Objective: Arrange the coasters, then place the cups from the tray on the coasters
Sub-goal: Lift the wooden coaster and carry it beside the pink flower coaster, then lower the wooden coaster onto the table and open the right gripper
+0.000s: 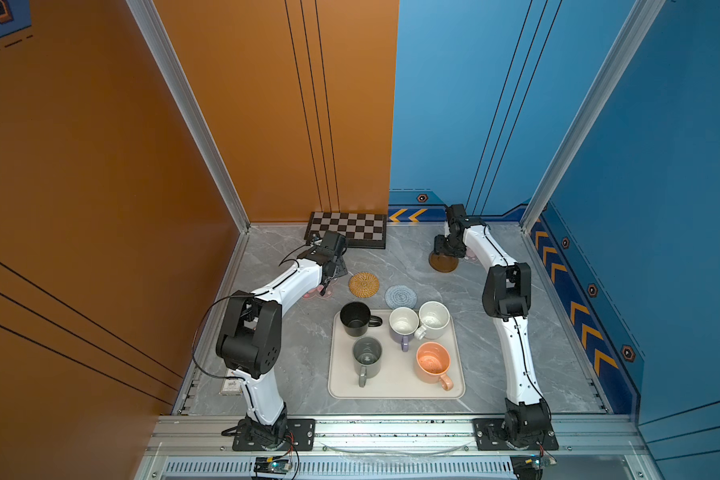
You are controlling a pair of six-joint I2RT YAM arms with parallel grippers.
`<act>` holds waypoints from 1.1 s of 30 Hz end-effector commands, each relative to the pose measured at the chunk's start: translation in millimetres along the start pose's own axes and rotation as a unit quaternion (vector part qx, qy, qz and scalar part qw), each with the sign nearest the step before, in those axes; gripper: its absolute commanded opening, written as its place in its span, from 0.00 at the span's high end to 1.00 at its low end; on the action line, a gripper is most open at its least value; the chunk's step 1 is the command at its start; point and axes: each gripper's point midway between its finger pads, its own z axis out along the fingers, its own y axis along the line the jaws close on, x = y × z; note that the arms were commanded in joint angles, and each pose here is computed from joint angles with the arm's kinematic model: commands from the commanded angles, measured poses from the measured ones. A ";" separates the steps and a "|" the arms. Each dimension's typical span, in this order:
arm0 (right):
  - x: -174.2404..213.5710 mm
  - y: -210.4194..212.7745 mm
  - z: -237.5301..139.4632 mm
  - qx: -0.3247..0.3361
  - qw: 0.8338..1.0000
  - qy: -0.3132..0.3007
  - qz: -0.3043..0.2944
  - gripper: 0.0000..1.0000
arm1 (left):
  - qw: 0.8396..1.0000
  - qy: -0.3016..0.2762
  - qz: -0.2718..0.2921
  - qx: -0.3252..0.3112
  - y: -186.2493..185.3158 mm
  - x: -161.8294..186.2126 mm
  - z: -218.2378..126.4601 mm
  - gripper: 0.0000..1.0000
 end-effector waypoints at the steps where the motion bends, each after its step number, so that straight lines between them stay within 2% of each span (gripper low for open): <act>1: -12.8 -18.5 -42.8 0.009 1.000 -0.018 0.008 0.32 | 1.000 -0.007 0.000 0.011 -8.7 -5.7 -6.8 0.18; 8: -6.8 -52.3 -39.4 0.020 0.999 -0.004 0.044 0.32 | 1.000 -0.009 0.001 0.008 -3.4 -2.2 -11.1 0.18; 19: -2.1 -63.3 -39.6 0.041 0.998 0.000 0.051 0.32 | 1.000 -0.012 0.000 0.009 -4.7 -3.3 -13.7 0.18; 25: 11.2 -52.0 -50.3 0.041 0.998 0.003 0.040 0.33 | 1.000 -0.012 0.001 0.010 -5.1 -0.9 -15.8 0.18; 33: 42.5 -23.9 -44.4 0.038 0.999 0.023 0.017 0.34 | 1.000 -0.019 0.000 0.016 -5.6 -3.6 -23.9 0.19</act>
